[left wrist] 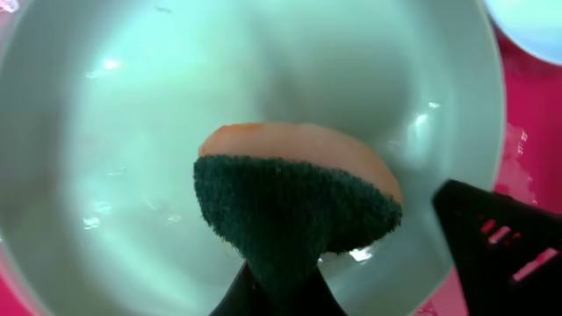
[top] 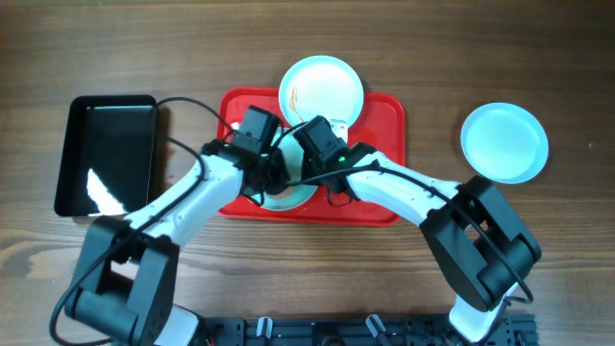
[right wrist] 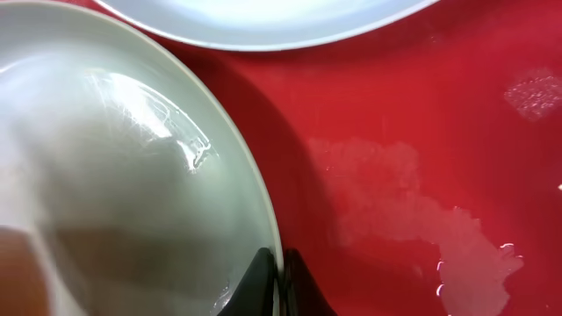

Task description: Clean dirty plates on tray and stack at the side

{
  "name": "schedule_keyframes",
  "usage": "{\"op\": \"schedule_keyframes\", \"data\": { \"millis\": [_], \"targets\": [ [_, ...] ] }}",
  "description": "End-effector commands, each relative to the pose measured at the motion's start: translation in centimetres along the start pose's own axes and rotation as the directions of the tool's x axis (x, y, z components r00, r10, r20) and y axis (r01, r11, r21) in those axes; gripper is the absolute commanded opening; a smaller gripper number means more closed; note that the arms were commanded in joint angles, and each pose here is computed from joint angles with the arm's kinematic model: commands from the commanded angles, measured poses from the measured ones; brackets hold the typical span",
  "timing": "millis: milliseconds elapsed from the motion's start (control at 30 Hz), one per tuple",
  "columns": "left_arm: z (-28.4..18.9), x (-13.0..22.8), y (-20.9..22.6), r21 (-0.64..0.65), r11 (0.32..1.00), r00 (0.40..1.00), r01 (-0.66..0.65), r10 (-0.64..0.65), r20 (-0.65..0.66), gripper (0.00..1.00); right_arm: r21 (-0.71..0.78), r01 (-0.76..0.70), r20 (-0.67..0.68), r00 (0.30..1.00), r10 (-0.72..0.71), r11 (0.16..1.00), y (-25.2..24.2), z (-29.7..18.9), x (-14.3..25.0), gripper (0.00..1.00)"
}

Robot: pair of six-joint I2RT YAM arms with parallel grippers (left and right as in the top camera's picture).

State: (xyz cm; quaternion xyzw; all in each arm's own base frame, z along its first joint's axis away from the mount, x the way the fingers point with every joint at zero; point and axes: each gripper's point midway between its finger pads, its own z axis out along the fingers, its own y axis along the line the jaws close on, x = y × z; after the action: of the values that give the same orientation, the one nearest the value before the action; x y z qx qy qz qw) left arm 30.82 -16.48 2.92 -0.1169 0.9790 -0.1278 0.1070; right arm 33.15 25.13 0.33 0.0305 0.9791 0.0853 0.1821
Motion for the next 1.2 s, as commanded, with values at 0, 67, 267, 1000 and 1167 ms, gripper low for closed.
{"op": "schedule_keyframes", "data": {
  "millis": [0,67,267,1000,1167],
  "targets": [
    [1.6,0.7,-0.5,0.009,1.0,1.0,-0.007,0.008,-0.03,0.04,0.121,0.005,-0.028,1.0,-0.001,0.993,-3.2,1.2,1.3,0.04],
    [2.2,0.7,-0.3,-0.002,1.0,0.999,-0.004,0.004,-0.034,0.04,0.125,0.006,-0.032,0.999,-0.002,0.992,-3.3,1.2,1.4,0.04],
    [3.0,0.0,2.7,-0.137,0.99,1.0,0.012,-0.012,-0.002,0.04,0.128,0.007,-0.035,0.999,-0.003,0.992,-3.4,1.2,1.5,0.04],
    [-0.4,-5.5,12.6,-0.481,0.873,0.98,0.082,0.017,0.197,0.04,0.141,0.009,-0.038,0.999,-0.003,0.99,-3.7,1.2,1.6,0.04],
    [-2.1,-7.2,11.4,-0.433,0.895,0.959,0.111,0.018,0.282,0.04,0.141,0.009,-0.038,0.999,-0.004,0.99,-3.7,1.2,1.6,0.04]
  ]
}}
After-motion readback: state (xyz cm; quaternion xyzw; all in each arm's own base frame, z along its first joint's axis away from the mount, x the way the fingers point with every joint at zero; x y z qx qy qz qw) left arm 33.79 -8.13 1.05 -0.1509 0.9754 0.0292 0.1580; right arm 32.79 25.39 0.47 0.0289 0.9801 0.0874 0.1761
